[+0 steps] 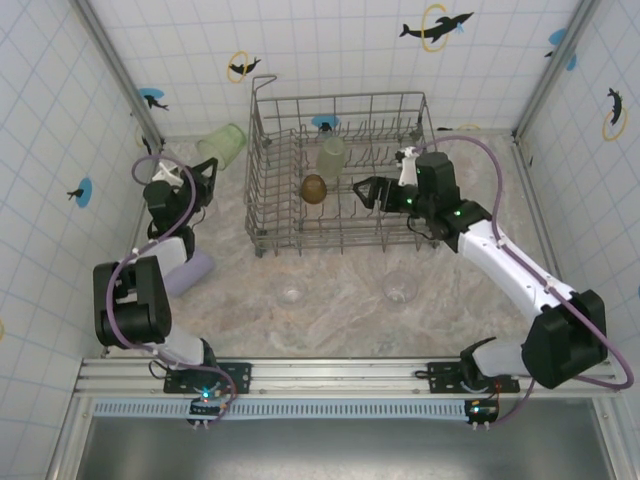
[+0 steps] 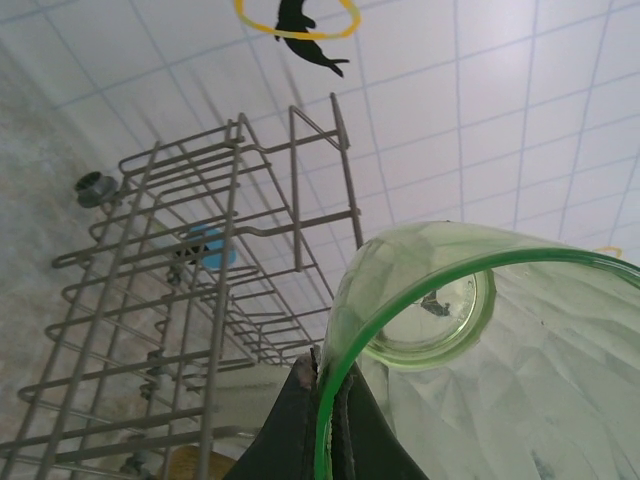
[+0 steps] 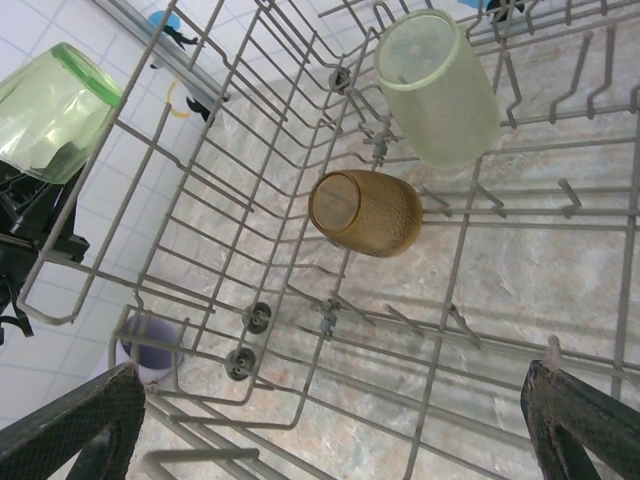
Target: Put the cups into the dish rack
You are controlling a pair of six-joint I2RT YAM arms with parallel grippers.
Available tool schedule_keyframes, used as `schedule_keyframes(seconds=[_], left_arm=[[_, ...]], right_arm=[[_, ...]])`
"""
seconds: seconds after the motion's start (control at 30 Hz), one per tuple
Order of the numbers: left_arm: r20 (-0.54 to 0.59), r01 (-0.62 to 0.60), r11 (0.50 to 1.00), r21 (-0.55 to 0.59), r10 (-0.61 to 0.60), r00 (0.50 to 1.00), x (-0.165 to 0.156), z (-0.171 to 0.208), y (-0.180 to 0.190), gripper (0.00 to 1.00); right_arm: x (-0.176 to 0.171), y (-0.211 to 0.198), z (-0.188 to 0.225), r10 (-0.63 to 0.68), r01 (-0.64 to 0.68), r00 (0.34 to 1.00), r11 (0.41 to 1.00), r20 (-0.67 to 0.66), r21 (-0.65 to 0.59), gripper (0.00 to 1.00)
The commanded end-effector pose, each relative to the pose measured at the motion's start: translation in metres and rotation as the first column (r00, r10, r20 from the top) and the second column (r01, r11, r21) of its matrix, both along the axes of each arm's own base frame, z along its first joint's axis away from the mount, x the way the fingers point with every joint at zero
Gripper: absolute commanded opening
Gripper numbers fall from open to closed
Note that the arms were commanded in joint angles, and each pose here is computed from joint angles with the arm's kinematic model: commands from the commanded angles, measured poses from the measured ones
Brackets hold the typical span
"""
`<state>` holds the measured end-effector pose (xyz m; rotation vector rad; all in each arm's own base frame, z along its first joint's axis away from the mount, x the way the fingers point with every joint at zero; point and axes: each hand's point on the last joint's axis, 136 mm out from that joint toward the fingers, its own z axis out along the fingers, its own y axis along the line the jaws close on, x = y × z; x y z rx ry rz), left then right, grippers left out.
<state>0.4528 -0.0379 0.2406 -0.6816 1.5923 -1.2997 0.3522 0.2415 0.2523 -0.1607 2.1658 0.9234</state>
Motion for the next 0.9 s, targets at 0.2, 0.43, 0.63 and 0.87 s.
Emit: schedule_keyframes(seconds=[0.2, 0.43, 0.63, 0.87], left_arm=[[0.136, 0.078, 0.996, 0.053, -0.084, 0.987, -0.002, 0.059, -0.028, 0.0], [0.161, 0.175, 0.983, 0.06, -0.183, 0.97, -0.001, 0.074, -0.062, 0.0], [0.188, 0.264, 0.962, 0.072, -0.273, 0.943, 0.0, 0.087, -0.098, 0.0], [0.203, 0.345, 0.935, 0.076, -0.354, 0.913, 0.0, 0.091, -0.143, 0.0]], right_arm=[[0.022, 0.019, 0.038, 0.014, -0.021, 0.997, 0.995, 0.07, 0.102, 1.0], [0.034, 0.027, 0.049, 0.02, -0.031, 0.998, 0.981, 0.063, 0.191, 1.0], [0.037, 0.033, 0.053, 0.045, -0.055, 0.998, 0.971, 0.047, 0.234, 1.0], [0.049, 0.037, 0.076, 0.048, -0.073, 0.996, 0.935, 0.082, 0.346, 1.0]])
